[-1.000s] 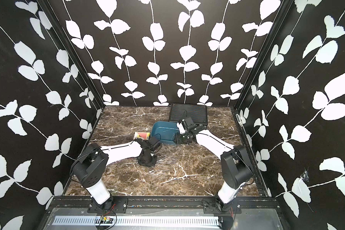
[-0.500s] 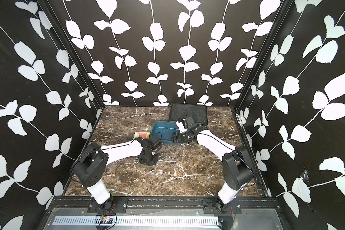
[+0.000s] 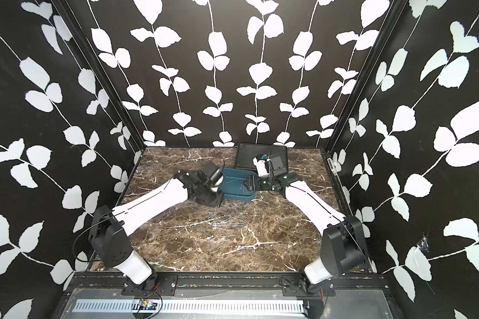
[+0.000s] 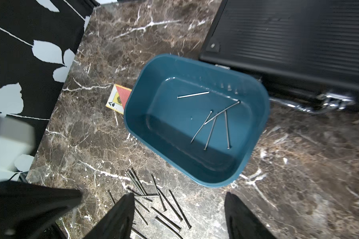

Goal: Put the nails on the desktop into the storage box
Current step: Pick up the nail from the center of the board, then place the nail in the storage box.

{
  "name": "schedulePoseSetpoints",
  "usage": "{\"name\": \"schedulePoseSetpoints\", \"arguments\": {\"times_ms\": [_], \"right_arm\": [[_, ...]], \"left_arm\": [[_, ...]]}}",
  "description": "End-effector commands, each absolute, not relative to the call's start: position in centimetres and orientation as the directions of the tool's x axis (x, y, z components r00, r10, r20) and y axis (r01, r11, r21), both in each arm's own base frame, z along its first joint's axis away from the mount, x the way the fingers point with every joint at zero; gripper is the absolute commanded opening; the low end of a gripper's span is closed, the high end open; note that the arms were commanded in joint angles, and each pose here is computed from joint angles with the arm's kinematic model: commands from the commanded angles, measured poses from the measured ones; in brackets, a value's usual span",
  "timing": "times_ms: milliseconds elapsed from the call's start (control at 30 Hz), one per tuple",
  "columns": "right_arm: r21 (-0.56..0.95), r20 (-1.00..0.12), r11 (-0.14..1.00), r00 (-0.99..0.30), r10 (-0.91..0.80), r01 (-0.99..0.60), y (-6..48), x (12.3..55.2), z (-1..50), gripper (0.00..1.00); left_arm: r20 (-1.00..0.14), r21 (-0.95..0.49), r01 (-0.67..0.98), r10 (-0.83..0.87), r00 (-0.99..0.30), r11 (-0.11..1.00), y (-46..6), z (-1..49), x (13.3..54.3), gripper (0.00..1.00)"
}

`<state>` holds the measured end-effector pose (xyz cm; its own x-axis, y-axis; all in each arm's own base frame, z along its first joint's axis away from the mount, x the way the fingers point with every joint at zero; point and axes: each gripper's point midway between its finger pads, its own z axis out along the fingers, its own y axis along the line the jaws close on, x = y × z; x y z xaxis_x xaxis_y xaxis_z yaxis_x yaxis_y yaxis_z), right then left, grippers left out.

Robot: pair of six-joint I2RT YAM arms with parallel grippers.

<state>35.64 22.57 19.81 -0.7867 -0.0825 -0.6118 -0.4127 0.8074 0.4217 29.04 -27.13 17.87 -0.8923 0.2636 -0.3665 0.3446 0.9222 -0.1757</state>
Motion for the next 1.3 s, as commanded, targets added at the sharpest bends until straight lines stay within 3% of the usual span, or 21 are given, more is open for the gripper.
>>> {"name": "schedulePoseSetpoints", "arguments": {"times_ms": [0,233,467,1033,1267], "right_arm": [[0.398,-0.626,0.818,-0.774,-0.089,-0.416,21.4,34.8,19.9,0.71],[0.373,-0.650,0.822,-0.754,-0.100,-0.431,20.7,33.9,21.2,0.70],[0.341,-0.687,0.809,-0.714,-0.133,-0.478,20.4,33.1,22.7,0.70],[0.343,-0.686,0.800,-0.713,-0.144,-0.492,20.2,32.0,23.0,0.70],[0.358,-0.673,0.798,-0.726,-0.139,-0.484,20.4,32.0,22.8,0.71]], "left_arm": [[-0.361,-0.136,0.395,0.326,-0.874,0.909,-27.6,18.7,31.6,0.00],[-0.398,-0.174,0.421,0.327,-0.857,0.890,-30.7,18.7,39.0,0.00],[-0.394,-0.220,0.414,0.308,-0.866,0.883,-33.2,15.3,43.5,0.00],[-0.331,-0.322,0.336,0.227,-0.916,0.885,-35.0,8.1,45.1,0.00],[-0.305,-0.320,0.329,0.233,-0.924,0.889,-34.7,7.0,44.5,0.13]]}}
